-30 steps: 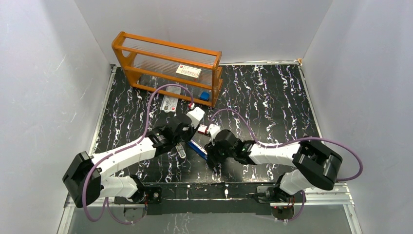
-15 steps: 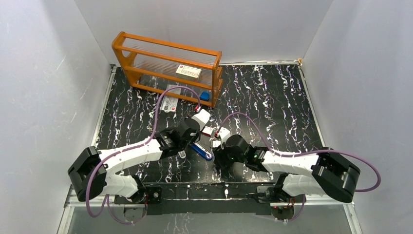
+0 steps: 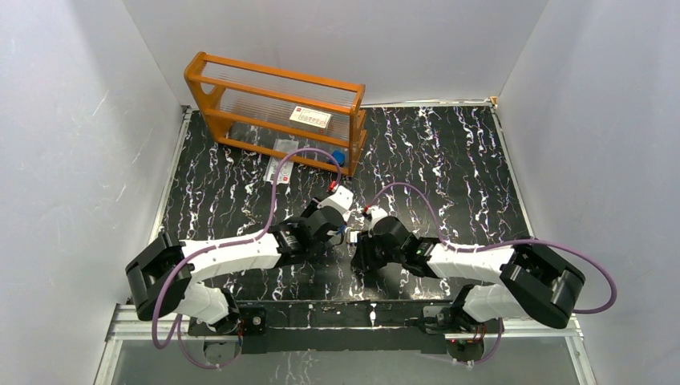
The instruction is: Load the staples into the stapler
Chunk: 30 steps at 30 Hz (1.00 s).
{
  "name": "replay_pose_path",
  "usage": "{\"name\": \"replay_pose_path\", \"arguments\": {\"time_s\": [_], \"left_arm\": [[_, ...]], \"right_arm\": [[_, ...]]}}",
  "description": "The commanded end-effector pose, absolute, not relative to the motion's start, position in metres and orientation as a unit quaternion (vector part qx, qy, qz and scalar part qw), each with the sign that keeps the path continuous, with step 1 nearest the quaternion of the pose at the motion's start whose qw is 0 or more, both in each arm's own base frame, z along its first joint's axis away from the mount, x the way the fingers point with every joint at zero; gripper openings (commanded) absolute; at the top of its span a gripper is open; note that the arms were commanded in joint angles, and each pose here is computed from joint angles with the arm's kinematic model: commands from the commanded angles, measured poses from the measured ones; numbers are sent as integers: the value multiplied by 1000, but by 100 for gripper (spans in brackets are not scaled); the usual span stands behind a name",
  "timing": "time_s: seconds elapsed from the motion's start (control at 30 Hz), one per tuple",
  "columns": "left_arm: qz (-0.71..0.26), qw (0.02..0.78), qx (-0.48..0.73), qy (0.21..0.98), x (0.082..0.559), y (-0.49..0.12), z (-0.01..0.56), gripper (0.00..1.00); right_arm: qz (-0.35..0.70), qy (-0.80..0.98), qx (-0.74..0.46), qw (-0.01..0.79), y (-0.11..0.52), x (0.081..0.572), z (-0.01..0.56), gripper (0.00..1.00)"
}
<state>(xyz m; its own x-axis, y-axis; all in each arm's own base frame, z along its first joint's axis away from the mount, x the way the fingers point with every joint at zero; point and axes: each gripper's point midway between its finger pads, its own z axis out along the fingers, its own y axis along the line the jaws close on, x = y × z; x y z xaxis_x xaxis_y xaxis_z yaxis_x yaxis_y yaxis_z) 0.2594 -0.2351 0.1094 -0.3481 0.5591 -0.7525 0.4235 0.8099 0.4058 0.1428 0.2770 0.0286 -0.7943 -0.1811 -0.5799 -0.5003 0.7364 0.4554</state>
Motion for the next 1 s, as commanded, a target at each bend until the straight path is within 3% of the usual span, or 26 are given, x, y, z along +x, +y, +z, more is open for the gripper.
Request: {"name": "replay_pose_path", "arguments": {"time_s": [0.0,0.37,0.67,0.97], "left_arm": [[60,483,287,825,248,-238,99,31],[38,482,293,825,241,-243,101,34],[29,475,295,829,238,-243,96,36],[15,481,288,828,238,-248,96,36]], "right_arm": [[352,890,-156,244,292,141,38,43],[394,876,-108,255,303,156,76,49],[498,822,2,276,314,173,145,65],[464,844,91,253,305,193,132,59]]}}
